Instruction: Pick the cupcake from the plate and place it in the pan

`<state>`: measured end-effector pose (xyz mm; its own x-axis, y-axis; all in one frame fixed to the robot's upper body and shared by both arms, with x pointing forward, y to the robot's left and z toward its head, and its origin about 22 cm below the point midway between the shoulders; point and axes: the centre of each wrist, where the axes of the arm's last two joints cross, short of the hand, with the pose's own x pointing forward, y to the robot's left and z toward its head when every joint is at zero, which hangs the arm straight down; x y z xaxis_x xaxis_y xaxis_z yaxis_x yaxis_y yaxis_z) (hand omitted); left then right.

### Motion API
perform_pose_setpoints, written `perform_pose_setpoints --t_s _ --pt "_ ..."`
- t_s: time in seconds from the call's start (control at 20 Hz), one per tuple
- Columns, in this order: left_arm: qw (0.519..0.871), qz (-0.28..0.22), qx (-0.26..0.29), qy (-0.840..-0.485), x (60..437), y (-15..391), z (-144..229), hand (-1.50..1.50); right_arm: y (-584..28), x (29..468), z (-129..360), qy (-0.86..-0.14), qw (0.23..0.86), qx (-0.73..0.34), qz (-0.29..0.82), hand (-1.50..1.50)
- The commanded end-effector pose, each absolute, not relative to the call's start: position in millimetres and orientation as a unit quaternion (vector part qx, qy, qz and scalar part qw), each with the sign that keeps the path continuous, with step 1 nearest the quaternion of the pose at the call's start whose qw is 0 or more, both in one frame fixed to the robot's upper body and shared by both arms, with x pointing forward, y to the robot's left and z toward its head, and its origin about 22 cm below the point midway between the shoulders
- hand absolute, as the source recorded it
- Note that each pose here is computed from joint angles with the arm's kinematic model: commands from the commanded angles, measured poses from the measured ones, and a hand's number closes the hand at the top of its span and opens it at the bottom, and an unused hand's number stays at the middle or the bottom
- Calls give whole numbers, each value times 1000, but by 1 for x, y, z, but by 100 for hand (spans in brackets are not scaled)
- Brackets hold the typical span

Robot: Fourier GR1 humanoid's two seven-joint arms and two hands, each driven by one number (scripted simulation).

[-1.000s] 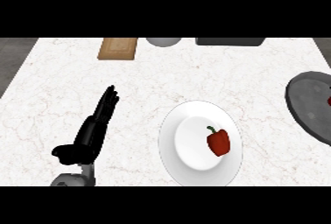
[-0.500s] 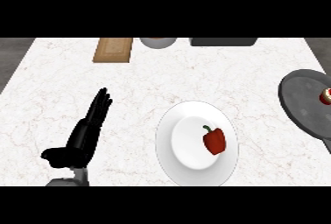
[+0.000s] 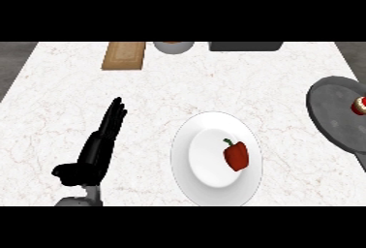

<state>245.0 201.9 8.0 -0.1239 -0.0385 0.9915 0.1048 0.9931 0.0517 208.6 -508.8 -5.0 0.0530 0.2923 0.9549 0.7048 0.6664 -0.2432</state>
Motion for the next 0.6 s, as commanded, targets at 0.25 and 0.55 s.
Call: perform_pose_setpoints --t_s 0.25,0.55 --pt "661 -58 -27 -748 244 203 15 0 -486 156 -16 -666 627 -375 -149 -150" --pt "660 -61 -27 -749 236 206 13 0 -467 153 -13 -652 635 -390 -141 -150"
